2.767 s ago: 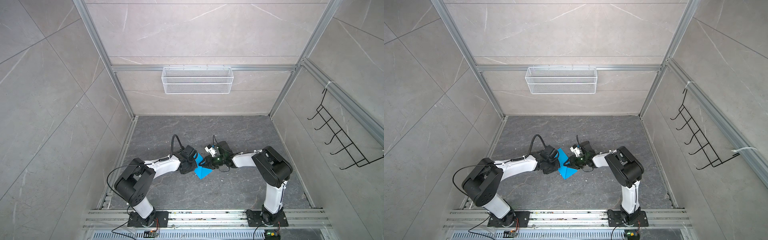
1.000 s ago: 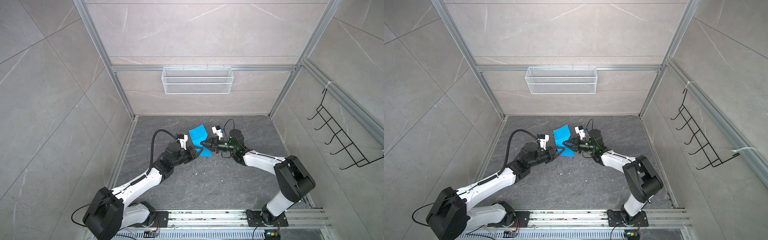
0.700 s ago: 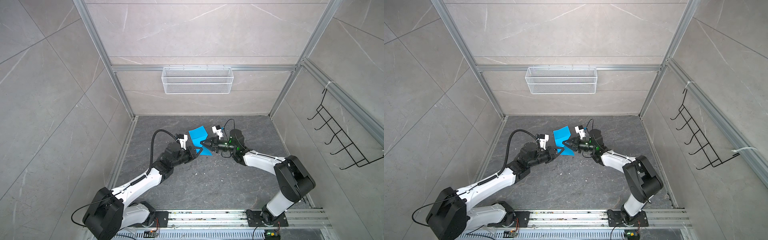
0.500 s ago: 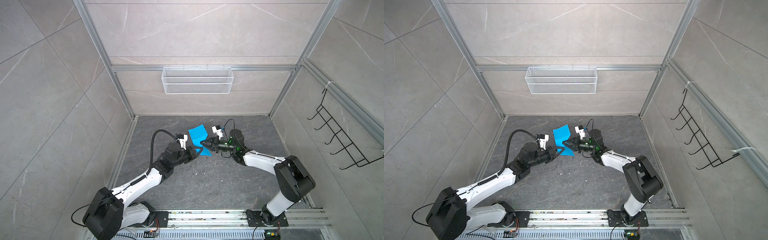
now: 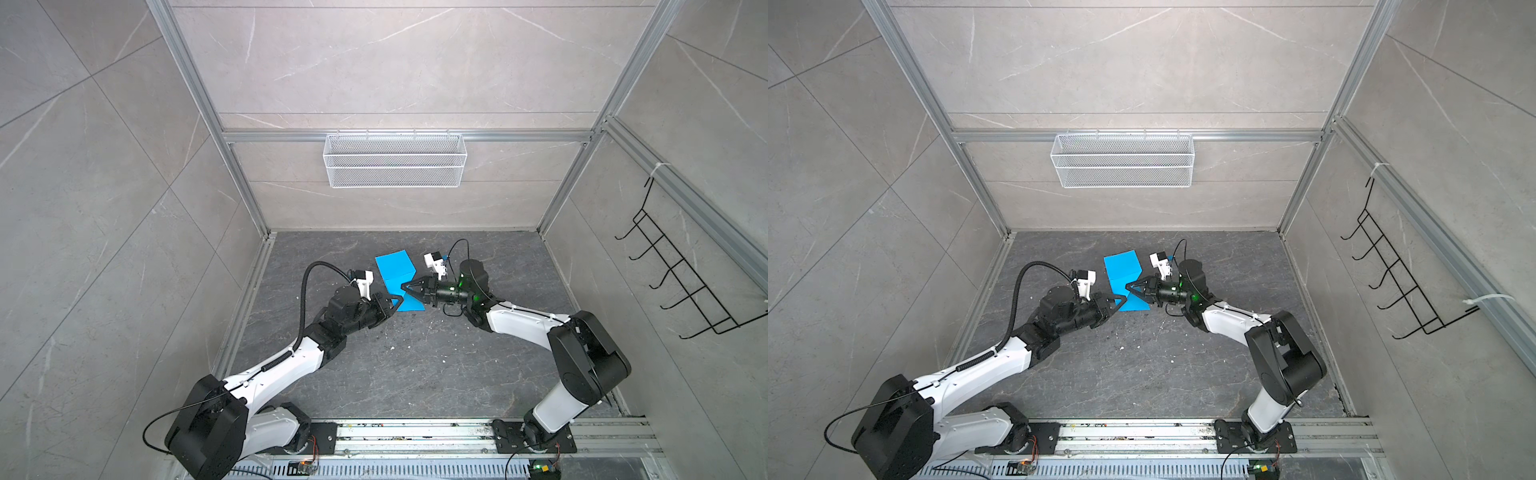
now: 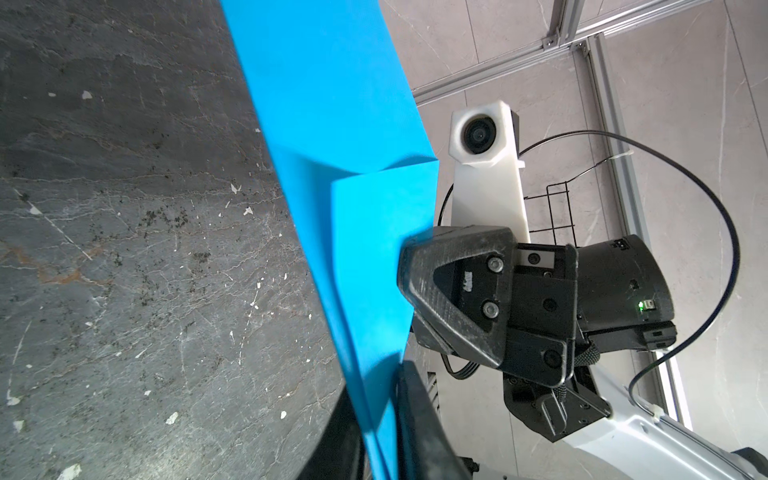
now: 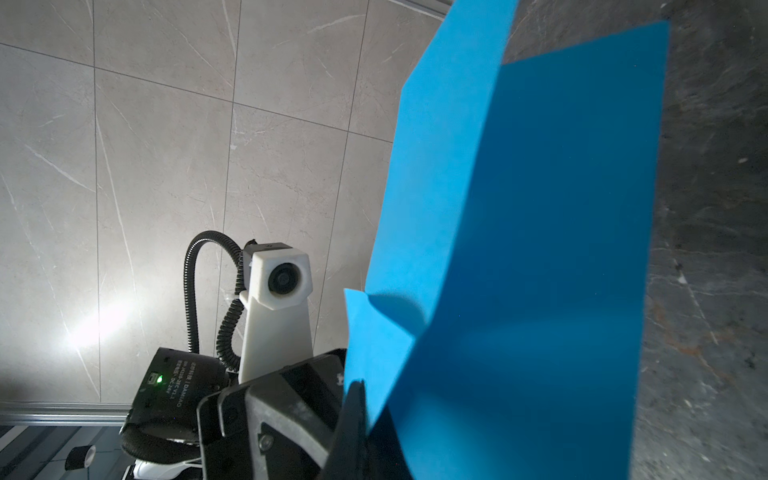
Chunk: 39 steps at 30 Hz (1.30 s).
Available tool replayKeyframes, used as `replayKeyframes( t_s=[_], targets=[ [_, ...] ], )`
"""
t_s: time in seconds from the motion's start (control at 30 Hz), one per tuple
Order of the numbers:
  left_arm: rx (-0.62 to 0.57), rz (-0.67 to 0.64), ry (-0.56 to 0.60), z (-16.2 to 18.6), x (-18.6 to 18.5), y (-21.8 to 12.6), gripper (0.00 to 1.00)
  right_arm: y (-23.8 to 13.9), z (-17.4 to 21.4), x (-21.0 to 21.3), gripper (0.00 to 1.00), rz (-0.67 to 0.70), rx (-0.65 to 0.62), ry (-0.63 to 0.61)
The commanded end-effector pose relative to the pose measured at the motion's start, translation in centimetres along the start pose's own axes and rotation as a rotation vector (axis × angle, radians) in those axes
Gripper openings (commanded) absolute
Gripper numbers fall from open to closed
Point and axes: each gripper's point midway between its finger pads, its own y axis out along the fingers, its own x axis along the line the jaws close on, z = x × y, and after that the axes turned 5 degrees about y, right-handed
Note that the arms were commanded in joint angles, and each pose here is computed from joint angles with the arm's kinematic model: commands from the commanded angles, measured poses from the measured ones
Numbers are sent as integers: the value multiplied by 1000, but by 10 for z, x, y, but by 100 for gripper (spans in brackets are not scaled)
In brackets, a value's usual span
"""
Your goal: Fold a paper plane with a square sheet of paper (pick it up from the middle)
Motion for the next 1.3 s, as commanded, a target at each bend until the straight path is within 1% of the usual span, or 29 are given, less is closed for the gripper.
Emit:
replayKeyframes(
  t_s=[0.0,0.07,0.13,0.2,0.27,0.33,0.43,0.5,0.57,0.6,0.7,0.8,0.87,0.97,1.07,1.17,1.23,1.27],
  targets=[
    [-42,26,12,-11,-7,-3,10,-3,3,6,2,-14,9,-40],
    [-35,13,13,-10,-4,-2,6,-5,3,3,8,4,2,-45],
    [-18,-19,17,-7,2,-2,5,-10,1,-3,21,49,-13,-47],
    [10,-81,28,-3,13,-2,4,-19,-3,-13,32,119,-43,-46],
    [45,-152,51,2,24,-4,4,-29,-6,-20,44,181,-69,-92],
    [89,-286,76,7,44,-10,4,-42,-11,-27,53,259,-101,-120],
    [190,-553,140,12,81,-26,4,-61,-16,-35,61,358,-148,-170],
    [257,-775,189,10,106,-47,4,-73,-17,-37,63,419,-170,-214],
    [296,-1000,253,-1,124,-71,4,-83,-19,-40,70,478,-191,-249],
    [314,-1112,295,-7,129,-84,4,-89,-19,-42,73,509,-205,-265],
    [363,-1338,409,-24,131,-104,3,-100,-20,-46,82,574,-231,-298],
    [402,-1486,490,-34,130,-103,4,-107,-20,-50,90,611,-248,-313],
    [407,-1576,544,-38,128,-97,5,-110,-19,-52,92,623,-252,-318],
    [471,-1631,588,-32,131,-73,6,-116,-19,-59,92,653,-276,-305],
    [524,-1611,593,-19,140,-45,8,-125,-18,-66,92,692,-307,-287],
    [561,-1510,551,-2,148,-13,14,-136,-18,-71,91,734,-351,-272],
    [577,-1385,502,12,149,10,22,-142,-17,-75,91,758,-367,-264],
    [592,-1304,476,21,147,23,28,-143,-17,-77,91,766,-369,-262]
  ],
)
